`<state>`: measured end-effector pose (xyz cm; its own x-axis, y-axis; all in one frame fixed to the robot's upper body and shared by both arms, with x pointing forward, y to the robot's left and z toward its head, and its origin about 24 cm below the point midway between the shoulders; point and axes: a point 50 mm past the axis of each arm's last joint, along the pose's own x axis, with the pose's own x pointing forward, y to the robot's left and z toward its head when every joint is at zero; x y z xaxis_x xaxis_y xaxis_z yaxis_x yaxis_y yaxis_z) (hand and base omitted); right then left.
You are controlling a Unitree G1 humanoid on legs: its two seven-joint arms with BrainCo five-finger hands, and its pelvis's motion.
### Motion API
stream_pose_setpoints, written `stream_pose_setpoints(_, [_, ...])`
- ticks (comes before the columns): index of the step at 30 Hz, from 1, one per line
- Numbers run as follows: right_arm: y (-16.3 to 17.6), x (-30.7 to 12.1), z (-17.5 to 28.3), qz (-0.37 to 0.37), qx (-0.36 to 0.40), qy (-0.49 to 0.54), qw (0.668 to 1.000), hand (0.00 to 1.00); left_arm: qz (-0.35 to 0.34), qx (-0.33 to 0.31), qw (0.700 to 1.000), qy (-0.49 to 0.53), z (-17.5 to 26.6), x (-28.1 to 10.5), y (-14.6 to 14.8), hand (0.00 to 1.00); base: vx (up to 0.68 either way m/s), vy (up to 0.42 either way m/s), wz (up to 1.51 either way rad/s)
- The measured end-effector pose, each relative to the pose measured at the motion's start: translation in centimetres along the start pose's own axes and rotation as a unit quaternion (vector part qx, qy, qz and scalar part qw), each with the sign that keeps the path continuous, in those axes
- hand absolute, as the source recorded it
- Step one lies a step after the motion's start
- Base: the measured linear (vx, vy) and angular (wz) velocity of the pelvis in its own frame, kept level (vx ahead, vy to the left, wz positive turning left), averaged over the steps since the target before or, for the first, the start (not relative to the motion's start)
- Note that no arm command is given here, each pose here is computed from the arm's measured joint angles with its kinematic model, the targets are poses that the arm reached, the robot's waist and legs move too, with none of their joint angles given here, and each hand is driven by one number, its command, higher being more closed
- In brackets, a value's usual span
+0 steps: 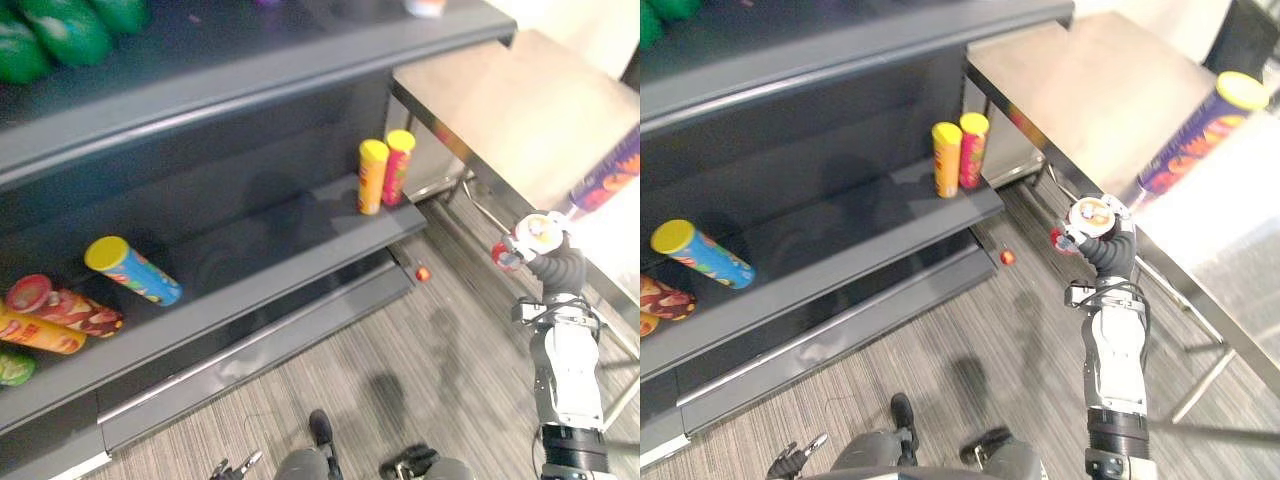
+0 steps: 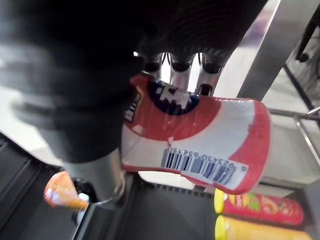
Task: Put the gum and the chips on the shelf.
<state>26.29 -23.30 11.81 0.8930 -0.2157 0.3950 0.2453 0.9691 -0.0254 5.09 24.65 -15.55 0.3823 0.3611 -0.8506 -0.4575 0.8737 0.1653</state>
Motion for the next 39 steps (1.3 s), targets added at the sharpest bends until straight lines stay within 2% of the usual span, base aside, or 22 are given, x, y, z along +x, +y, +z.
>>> stream_pose_setpoints(5, [-0.3,-1.2,-0.5,0.011,-0.013,0.014,1.0,1.0,0.008,-0.003,1.0,0.002,0.0,0.0,0.6,0.0,0.1,0.023,1.26])
stream_pose_setpoints(11, [-0.4,-1.8,-0.2,0.012,-0.015,0.012,1.0,1.0,0.001,-0.006,1.0,-0.004,0.5,0.2,0.0,0.0,0.12,-0.148,1.35])
stream_pose_setpoints(19, [-1.7,-2.5,-0.4,0.001,-0.025,0.022,0.999,1.0,-0.027,-0.022,0.999,0.021,-0.5,0.1,-2.1,0.0,0.14,-0.191,0.65])
stream_pose_setpoints(26, [-1.5,-3.9,-1.3,-0.015,-0.01,0.047,0.999,1.0,-0.023,0.01,1.0,-0.007,0.9,0.3,-1.9,0.0,0.01,0.021,-0.01])
stream_pose_setpoints(31, [-1.7,-4.2,-1.2,-0.021,-0.011,0.047,0.999,1.0,-0.025,0.025,0.999,0.007,0.2,0.2,-2.0,0.0,-0.09,0.007,-0.17])
stream_pose_setpoints(39, [-2.6,-3.1,1.6,-0.018,-0.035,-0.015,0.999,1.0,-0.027,0.056,0.998,0.009,0.1,0.3,-1.8,0.0,0.01,0.004,-0.07])
